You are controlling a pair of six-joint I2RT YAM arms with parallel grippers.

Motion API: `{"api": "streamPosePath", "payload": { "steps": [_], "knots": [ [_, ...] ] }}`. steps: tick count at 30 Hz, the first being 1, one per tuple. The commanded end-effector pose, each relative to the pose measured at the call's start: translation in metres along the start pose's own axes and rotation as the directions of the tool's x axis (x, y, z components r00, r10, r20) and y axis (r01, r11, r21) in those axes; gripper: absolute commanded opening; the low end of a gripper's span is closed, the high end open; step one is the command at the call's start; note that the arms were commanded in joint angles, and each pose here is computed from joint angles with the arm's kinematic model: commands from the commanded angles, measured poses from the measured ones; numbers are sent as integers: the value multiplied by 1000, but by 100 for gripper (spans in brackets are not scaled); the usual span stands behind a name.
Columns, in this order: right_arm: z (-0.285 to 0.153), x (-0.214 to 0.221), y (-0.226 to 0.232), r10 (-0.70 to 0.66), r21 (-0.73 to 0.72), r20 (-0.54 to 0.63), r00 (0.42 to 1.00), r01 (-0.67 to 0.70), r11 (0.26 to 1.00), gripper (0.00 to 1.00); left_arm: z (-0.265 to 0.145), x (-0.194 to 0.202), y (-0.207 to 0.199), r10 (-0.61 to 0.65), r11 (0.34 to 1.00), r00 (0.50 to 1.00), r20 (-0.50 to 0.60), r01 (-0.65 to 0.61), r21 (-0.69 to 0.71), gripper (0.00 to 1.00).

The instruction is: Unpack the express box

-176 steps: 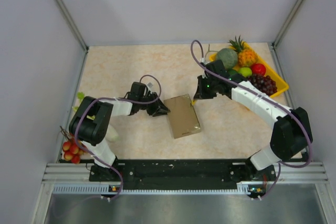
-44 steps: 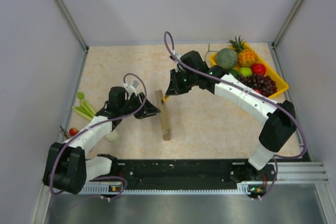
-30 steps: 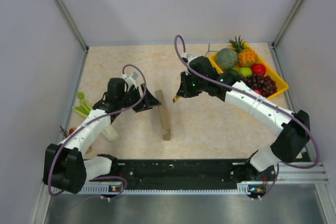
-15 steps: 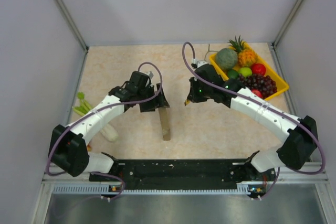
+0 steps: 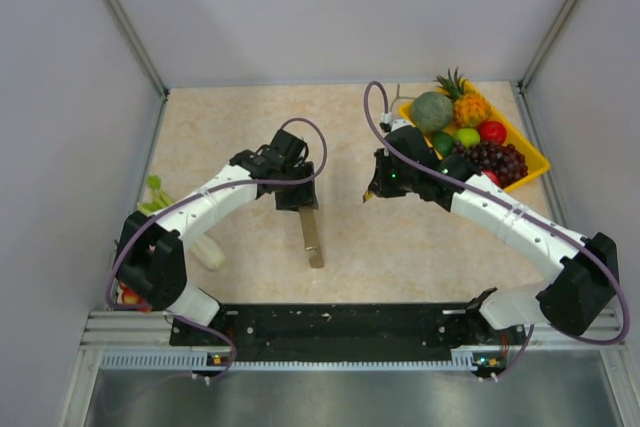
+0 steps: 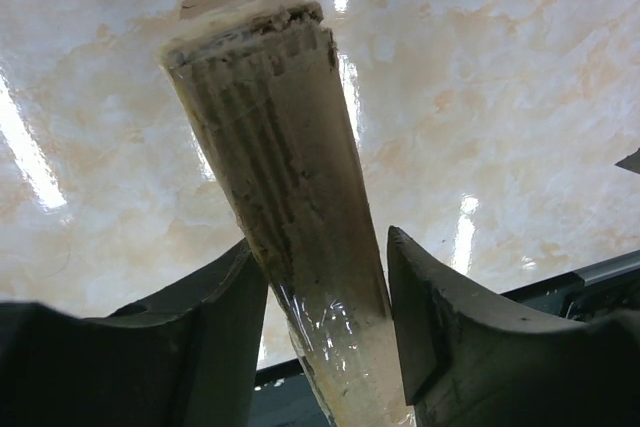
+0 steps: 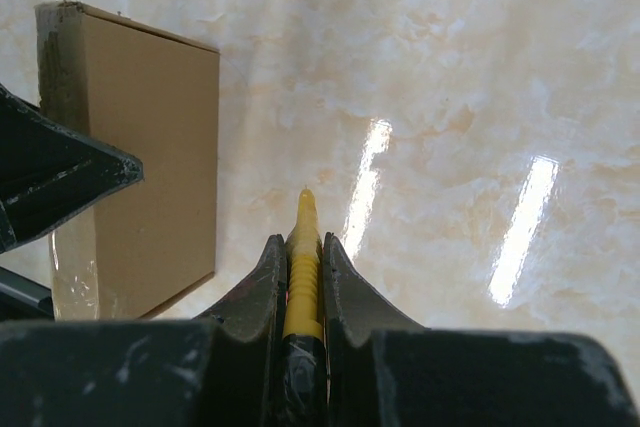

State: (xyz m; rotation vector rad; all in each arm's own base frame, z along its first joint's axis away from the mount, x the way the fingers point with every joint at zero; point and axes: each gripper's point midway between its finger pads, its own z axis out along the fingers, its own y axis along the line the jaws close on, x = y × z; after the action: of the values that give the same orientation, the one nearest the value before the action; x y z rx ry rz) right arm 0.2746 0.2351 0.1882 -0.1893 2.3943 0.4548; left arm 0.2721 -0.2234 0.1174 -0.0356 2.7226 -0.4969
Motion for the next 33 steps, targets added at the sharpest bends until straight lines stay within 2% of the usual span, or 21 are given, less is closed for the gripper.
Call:
{"api": "streamPosePath", "payload": {
  "steps": [1, 7, 13, 17, 21, 27, 33],
  "knots": [
    [-8, -11, -1, 31, -8, 55, 998, -31, 999, 0, -8, -11, -4, 28, 1000, 999, 27, -28, -7, 52],
    [-6, -11, -2, 39, 0, 49, 998, -39, 999, 0, -7, -9, -8, 62, 998, 998, 10, -62, 22, 43],
    [-12, -19, -6, 49, 5, 78, 996, -50, 999, 0, -12, -11, -34, 236, 956, 972, 3, -233, 178, 33],
    [-17, -26, -22, 79, 26, 104, 991, -82, 996, 0, -22, -4, -52, 406, 866, 913, 38, -398, 302, 35],
    [-21, -34, -41, 109, 52, 132, 985, -117, 992, 0, -25, 7, -61, 506, 797, 861, 55, -492, 351, 37],
    [-24, -38, -60, 150, 43, 169, 974, -160, 986, 0, -23, 14, -53, 636, 733, 771, 31, -616, 289, 37],
    [-22, -34, -71, 210, 9, 187, 960, -215, 977, 0, -24, 4, -56, 768, 619, 638, 59, -762, 190, 34]
  ]
}}
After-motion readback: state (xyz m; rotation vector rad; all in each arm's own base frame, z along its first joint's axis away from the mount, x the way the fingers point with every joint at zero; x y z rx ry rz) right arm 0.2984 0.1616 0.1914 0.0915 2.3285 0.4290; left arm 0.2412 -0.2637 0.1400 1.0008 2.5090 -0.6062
